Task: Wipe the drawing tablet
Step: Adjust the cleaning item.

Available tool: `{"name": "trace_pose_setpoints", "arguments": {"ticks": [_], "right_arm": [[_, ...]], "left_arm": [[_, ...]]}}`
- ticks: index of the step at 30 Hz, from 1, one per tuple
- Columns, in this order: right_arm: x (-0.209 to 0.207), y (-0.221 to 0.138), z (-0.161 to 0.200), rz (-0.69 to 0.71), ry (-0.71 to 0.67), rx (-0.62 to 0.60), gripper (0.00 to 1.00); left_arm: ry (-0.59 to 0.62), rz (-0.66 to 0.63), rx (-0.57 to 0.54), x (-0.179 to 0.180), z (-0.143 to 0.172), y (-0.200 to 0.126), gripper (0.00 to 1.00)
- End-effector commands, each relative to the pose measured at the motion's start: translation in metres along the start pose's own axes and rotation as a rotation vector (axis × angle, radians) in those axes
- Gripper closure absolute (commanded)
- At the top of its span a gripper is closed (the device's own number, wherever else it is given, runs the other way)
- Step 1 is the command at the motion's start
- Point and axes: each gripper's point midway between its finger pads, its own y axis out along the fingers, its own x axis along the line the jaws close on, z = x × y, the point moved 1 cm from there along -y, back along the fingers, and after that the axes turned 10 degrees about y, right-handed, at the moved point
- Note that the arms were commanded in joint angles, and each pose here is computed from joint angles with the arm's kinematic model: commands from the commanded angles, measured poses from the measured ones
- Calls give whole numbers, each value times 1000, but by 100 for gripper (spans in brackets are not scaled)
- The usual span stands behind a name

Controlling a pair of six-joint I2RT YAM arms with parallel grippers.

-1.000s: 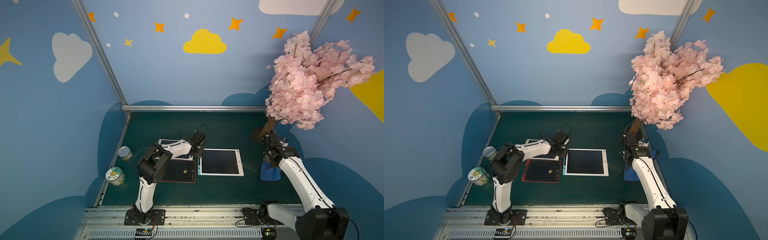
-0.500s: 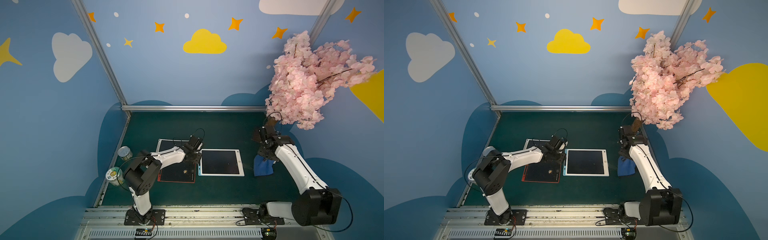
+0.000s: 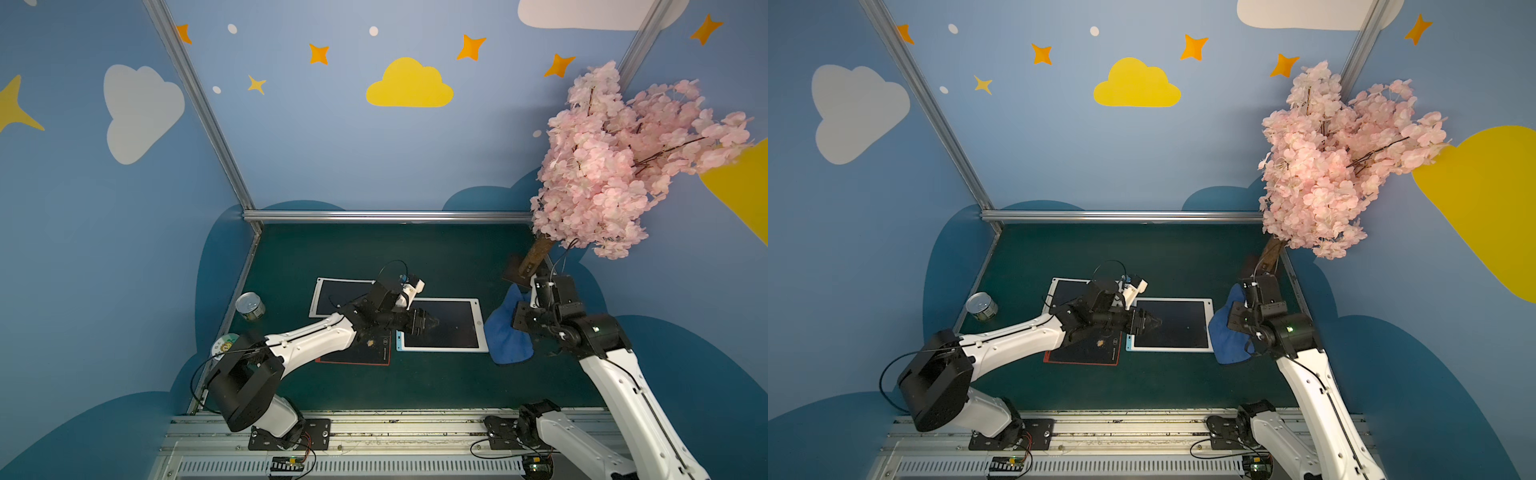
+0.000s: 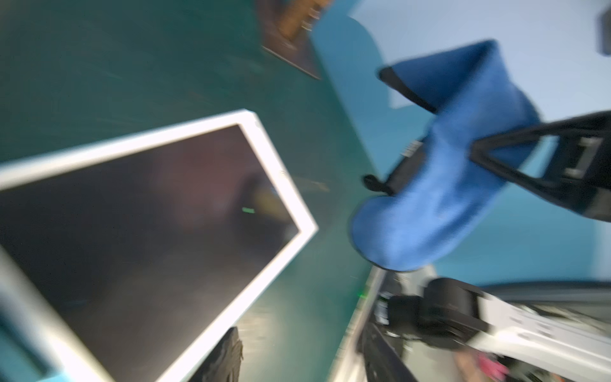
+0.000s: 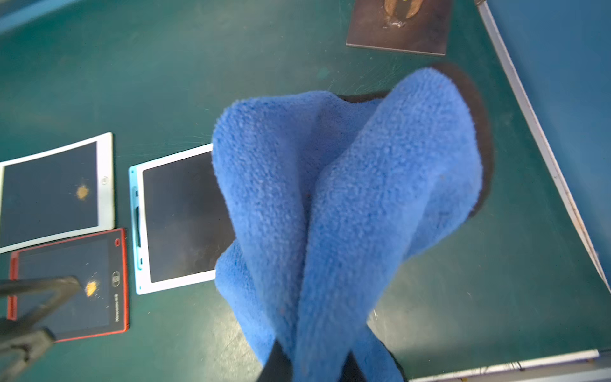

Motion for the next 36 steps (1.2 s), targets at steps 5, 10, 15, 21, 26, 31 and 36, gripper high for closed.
{"name": "trace_pose_setpoints", "arguments": {"ticks": [5,10,15,21,26,31,36], "right_arm": [[-15,-21,31,-42,50,22,100],[-12,-24,34,-74,43,23,100],[-3,-19,37,-124,41,39,100],[2,-9,48,-154,54,73,100],[6,1,61,-190,73,112,100],[0,0,61,-157,66,93,100],[-6,-25,41,-169,76,-33,100]], "left_arm": [[-187,301,20,-74,0,36,35],[-359,515,20,-99,1,63,28],[-522,694,8,-114,3,86,26],[-517,591,-2,-112,14,96,24],[-504,551,-23,-112,6,94,23],[-507,596,0,-121,2,101,25],[-505,545,-2,-106,13,100,24]]}}
